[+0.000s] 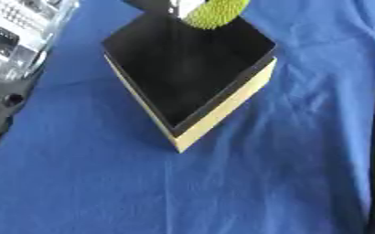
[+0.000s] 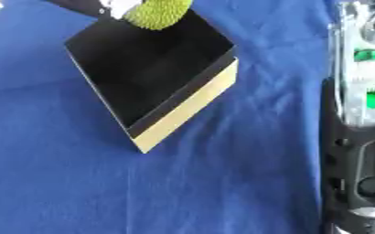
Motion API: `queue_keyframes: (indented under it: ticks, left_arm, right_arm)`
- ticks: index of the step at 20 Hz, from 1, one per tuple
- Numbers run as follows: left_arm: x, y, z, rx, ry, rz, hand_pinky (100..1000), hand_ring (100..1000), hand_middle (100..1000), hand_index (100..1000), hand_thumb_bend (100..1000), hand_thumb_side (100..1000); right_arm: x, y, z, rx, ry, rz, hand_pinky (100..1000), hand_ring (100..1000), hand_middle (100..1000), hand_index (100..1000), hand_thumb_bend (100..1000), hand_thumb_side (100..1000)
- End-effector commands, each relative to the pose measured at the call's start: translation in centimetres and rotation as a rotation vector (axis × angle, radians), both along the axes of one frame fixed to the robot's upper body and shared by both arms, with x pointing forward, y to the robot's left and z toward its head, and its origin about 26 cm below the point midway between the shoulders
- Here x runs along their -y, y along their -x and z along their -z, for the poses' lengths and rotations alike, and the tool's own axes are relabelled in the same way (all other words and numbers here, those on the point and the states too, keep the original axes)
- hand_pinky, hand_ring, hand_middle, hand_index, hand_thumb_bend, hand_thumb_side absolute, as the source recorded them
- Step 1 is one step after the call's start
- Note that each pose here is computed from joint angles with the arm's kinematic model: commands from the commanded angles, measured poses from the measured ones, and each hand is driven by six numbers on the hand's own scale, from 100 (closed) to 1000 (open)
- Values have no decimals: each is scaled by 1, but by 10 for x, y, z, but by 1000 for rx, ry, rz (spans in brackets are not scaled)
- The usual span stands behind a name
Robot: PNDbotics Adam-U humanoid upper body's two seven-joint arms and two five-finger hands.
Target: Pick up objects on the table and place them in the box.
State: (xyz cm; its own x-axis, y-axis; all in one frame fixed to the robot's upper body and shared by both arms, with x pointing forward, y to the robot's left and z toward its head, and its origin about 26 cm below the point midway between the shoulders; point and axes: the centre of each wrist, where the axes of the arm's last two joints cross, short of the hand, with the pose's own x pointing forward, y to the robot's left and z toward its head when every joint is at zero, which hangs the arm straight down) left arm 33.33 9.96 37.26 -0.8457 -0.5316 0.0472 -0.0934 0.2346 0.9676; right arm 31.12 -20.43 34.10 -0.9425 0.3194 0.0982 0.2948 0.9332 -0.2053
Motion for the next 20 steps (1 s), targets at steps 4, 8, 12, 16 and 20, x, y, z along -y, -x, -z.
queue_keyframes:
  ticks: [4,8,12,16,20]
  left_arm:
    - [-4,-16,20,-98,-45,-32,100,403,442,517,213,100]
    - [-4,-30,39,-156,-79,-37,100,426,461,534,267,121]
    - [-4,-42,54,-163,-139,-62,151,471,510,589,398,158]
    - [-8,-54,65,-177,-186,-111,330,512,539,638,488,185]
    - [-9,-57,67,-147,-211,-125,690,744,748,868,689,260]
  right_arm:
    - [1,4,-6,31,-16,-7,865,819,719,862,100,344]
    - [1,4,-6,32,-23,-10,865,820,718,863,100,349]
    - [2,4,-6,33,-28,-9,865,819,717,863,100,352]
    - [2,4,-6,33,-31,-9,865,820,717,863,100,352]
    - [2,4,-6,31,-32,-8,865,820,716,863,100,356]
